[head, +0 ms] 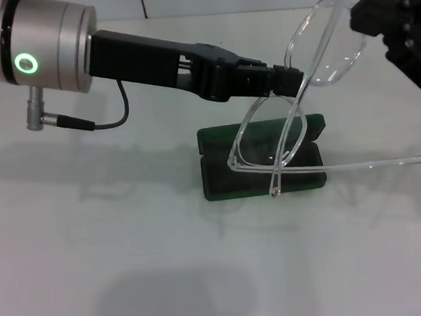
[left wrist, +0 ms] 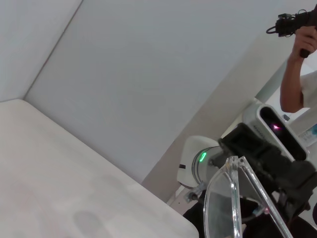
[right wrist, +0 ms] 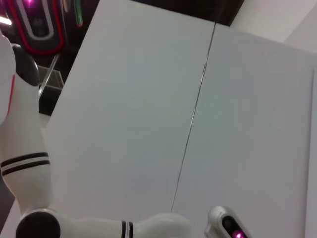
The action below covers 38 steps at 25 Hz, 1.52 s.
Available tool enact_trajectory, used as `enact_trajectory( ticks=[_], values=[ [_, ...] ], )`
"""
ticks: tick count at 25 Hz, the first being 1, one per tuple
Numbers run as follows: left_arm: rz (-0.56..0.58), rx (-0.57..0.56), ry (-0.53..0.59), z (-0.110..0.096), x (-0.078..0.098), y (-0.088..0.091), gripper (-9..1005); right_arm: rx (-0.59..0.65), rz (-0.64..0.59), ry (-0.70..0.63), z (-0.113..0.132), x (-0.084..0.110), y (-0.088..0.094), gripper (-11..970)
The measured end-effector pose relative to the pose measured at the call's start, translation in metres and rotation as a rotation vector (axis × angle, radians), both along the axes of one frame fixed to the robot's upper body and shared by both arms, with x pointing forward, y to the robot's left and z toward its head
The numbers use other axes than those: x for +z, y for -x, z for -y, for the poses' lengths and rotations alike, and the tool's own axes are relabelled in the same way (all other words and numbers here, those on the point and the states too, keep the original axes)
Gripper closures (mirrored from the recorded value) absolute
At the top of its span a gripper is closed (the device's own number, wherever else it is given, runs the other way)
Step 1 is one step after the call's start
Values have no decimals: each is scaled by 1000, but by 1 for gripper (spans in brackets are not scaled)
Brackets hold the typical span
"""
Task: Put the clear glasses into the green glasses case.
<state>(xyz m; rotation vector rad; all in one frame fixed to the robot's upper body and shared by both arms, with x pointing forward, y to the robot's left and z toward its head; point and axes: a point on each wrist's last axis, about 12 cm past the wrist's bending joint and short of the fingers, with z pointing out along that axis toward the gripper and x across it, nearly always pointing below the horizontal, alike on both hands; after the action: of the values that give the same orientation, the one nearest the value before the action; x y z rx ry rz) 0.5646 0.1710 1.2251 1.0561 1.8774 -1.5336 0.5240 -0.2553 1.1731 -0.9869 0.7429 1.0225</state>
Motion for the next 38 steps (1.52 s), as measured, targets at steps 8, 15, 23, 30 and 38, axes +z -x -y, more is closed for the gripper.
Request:
enact_trajectory(
  ticks=[8, 15, 23, 30, 38],
  values=[
    [-5, -2, -20, 2, -2, 0, 922, -42, 8, -9, 5, -2, 1, 952],
    [-3, -8, -22, 3, 0, 0, 922, -64, -6, 13, 2, -4, -4, 952],
    [-3, -14, -16, 5, 1, 0, 922, -75, -12, 20, 1, -5, -6, 953],
    [0, 15, -1, 1, 3, -3, 922, -74, -2, 14, 2, -5, -4, 953],
    [-11, 204, 88, -32, 9, -20, 922, -72, 12, -17, 13, -7, 9, 953]
  ],
)
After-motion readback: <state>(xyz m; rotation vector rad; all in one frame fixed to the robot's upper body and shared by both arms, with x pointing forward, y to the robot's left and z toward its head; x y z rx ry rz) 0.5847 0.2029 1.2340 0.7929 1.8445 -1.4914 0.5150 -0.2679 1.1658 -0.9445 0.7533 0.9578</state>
